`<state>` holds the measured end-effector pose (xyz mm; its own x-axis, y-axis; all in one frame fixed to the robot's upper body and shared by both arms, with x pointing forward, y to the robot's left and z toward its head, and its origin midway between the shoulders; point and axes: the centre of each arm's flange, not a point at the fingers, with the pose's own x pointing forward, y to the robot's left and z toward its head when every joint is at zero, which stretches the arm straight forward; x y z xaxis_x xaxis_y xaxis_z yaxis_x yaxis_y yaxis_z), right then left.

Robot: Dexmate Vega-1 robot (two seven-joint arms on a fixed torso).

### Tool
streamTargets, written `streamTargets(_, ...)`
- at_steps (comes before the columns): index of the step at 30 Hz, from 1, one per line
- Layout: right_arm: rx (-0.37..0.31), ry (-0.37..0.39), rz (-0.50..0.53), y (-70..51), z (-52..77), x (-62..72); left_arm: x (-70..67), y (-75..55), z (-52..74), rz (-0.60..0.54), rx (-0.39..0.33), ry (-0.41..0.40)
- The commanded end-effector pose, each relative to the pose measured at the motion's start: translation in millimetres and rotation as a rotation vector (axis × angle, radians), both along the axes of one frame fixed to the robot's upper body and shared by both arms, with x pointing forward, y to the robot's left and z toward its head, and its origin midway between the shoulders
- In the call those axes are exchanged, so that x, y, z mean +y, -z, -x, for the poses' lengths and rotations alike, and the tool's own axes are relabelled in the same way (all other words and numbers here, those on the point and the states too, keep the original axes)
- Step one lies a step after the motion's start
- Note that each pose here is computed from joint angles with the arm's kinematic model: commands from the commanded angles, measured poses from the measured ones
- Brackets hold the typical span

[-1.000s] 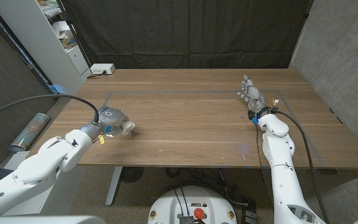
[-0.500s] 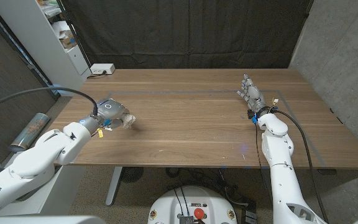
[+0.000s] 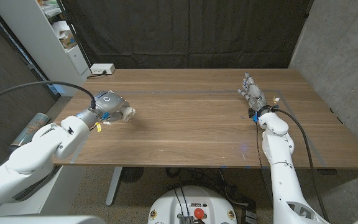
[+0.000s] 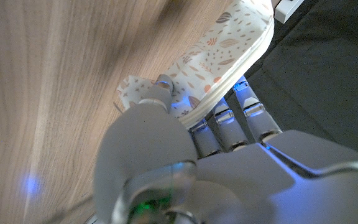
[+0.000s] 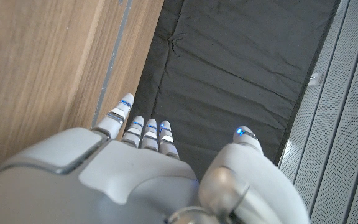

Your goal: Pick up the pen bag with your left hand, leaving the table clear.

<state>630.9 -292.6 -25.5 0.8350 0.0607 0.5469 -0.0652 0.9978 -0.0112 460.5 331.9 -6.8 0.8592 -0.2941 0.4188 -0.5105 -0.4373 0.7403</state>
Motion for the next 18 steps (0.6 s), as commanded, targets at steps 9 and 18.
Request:
streamTargets(9, -0.008, -0.002, -0.005, -4.8, -0.6, -1.6, 0.0, -28.0, 12.7, -0.012, -0.080, 0.001)
streamTargets(18, -0.008, -0.002, -0.010, -3.5, 0.6, -1.8, -1.9, -37.6, 17.4, -0.009, -0.097, 0.010)
